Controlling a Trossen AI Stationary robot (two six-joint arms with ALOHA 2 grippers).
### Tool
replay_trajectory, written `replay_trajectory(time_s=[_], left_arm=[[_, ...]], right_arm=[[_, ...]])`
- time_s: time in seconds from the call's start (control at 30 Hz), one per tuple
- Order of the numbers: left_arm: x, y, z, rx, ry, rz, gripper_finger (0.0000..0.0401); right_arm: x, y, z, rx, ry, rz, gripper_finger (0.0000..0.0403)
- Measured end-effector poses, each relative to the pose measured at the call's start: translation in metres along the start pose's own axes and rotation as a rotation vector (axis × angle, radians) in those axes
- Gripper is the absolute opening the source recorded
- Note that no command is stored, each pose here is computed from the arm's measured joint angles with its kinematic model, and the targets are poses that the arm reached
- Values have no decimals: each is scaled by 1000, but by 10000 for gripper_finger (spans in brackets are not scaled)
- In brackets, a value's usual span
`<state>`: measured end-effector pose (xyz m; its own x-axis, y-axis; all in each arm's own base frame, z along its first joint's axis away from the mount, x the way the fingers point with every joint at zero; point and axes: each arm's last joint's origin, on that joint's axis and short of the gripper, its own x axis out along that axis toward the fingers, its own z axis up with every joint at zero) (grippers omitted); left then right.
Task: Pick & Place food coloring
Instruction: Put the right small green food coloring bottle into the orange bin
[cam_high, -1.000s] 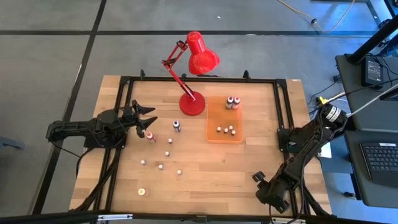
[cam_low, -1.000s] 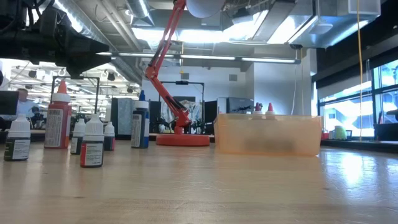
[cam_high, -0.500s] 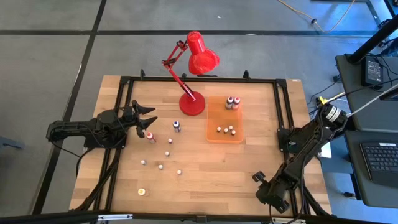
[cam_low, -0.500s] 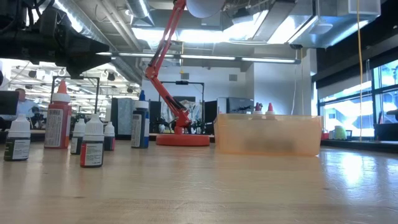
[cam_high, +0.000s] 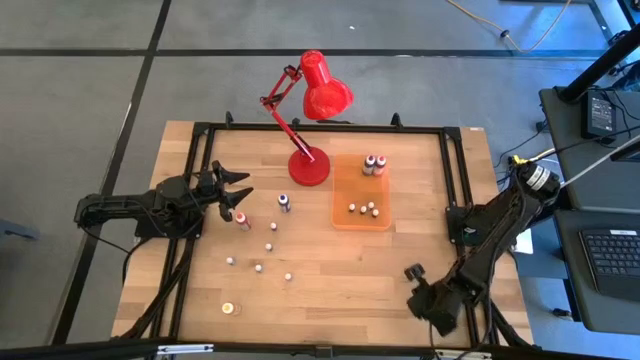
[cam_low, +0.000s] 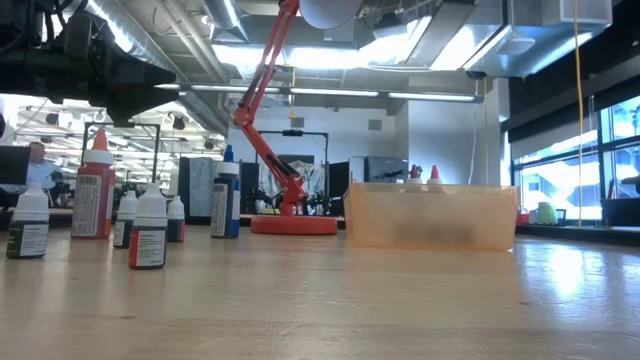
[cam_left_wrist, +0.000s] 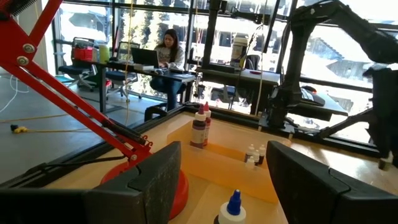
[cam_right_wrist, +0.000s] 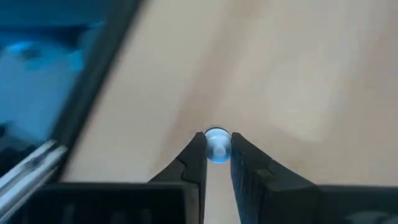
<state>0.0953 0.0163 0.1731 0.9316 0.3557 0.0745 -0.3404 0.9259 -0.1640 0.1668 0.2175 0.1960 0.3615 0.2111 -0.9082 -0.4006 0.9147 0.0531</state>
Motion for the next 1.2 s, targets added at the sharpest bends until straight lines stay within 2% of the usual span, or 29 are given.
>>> replay_trajectory(time_s=[0.1,0.17,0.33,0.47,0.63,0.87,1.03,1.2], left_arm=[[0,0,0,0,0,0,230],[0,0,0,0,0,0,232],[0,1,0,16,-6,21,230],[0,1,0,32,-5,45,229],[0,1,0,36,-2,45,229],[0,1,0,36,-3,47,229],[0,1,0,35,-6,47,229],[0,1,0,35,-6,47,229]], right_arm=[[-20,-23,21,145,-45,-143,54],[-32,-42,36,212,-59,-189,61],[-54,-101,67,237,-60,-262,64],[-66,-158,76,235,-55,-274,54],[-70,-218,68,257,-22,-298,60],[-53,-272,53,306,81,-332,59],[-31,-301,45,381,138,-344,66],[-4,-312,35,406,182,-324,64]])
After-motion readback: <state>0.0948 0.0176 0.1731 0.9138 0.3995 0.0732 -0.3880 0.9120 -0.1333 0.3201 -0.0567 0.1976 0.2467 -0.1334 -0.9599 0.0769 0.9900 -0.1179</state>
